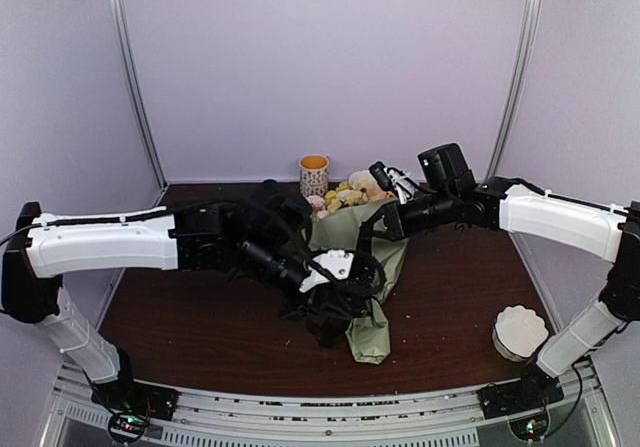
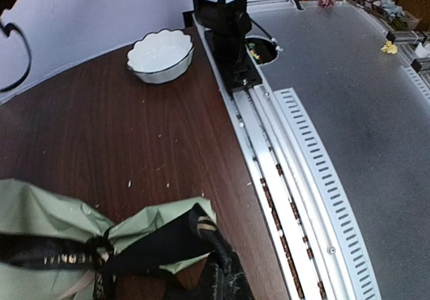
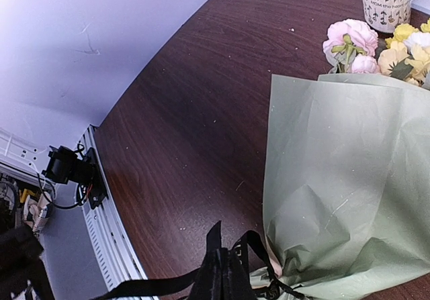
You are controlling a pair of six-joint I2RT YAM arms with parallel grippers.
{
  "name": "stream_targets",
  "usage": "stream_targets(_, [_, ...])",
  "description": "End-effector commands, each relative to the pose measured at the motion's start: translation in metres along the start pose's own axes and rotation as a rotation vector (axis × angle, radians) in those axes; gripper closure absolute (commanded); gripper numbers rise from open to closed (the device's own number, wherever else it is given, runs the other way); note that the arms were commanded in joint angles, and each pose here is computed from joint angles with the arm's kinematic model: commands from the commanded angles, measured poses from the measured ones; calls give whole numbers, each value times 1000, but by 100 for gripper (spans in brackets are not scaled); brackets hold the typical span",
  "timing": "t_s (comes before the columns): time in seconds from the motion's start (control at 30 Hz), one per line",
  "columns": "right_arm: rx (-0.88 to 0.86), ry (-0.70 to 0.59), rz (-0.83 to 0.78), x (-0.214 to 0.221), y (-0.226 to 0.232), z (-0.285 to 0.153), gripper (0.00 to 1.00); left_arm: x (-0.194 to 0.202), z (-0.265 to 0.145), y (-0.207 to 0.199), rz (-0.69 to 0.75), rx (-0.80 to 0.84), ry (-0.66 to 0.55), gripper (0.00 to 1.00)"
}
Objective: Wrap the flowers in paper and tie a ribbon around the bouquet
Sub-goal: Cross the half-tied ribbon over the folded bouquet.
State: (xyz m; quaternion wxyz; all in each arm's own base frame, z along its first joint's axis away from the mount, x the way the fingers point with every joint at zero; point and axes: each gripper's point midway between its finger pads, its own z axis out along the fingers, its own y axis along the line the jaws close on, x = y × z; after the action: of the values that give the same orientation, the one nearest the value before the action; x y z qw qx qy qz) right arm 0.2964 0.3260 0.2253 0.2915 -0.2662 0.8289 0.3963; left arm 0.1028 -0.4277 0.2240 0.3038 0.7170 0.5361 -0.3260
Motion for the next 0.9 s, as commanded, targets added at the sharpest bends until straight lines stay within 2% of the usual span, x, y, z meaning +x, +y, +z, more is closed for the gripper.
stream_targets(0.0, [-12, 7, -12, -6, 4, -2, 100, -29, 26, -11, 56, 167, -69, 100])
stream_targets(0.1, [-9, 3, -20, -8, 6, -7, 100, -40, 49, 12, 63, 127, -83, 100])
stream_targets(0.23, [-2, 4, -27, -7, 8, -11, 100, -51, 86, 46, 4, 55, -84, 100])
stream_targets(0.43, [-1, 12, -28, -5, 8, -11, 100, -49, 124, 52, 75, -10, -16, 99])
stream_targets(0.5, [1, 18, -27, -5, 7, -11, 100, -40, 129, 56, 74, -40, 15, 93])
stream_targets(0.53, [3, 19, -28, -4, 7, -11, 100, -34, 130, 60, 72, -65, 37, 86])
stream_targets(0.63, [-1, 27, -26, -2, 7, -11, 100, -23, 124, 65, 83, -115, 82, 55])
stream_targets(0.73, [-8, 25, -23, -2, 8, -10, 100, -27, 110, 59, 130, -130, 48, 29])
stream_targets(0.8, [-17, 20, -19, -2, 10, -10, 100, -34, 96, 58, 161, -162, 7, 23])
stream_targets(0.87, [-24, 18, -16, -3, 13, -9, 100, -40, 79, 61, 158, -198, -40, 21])
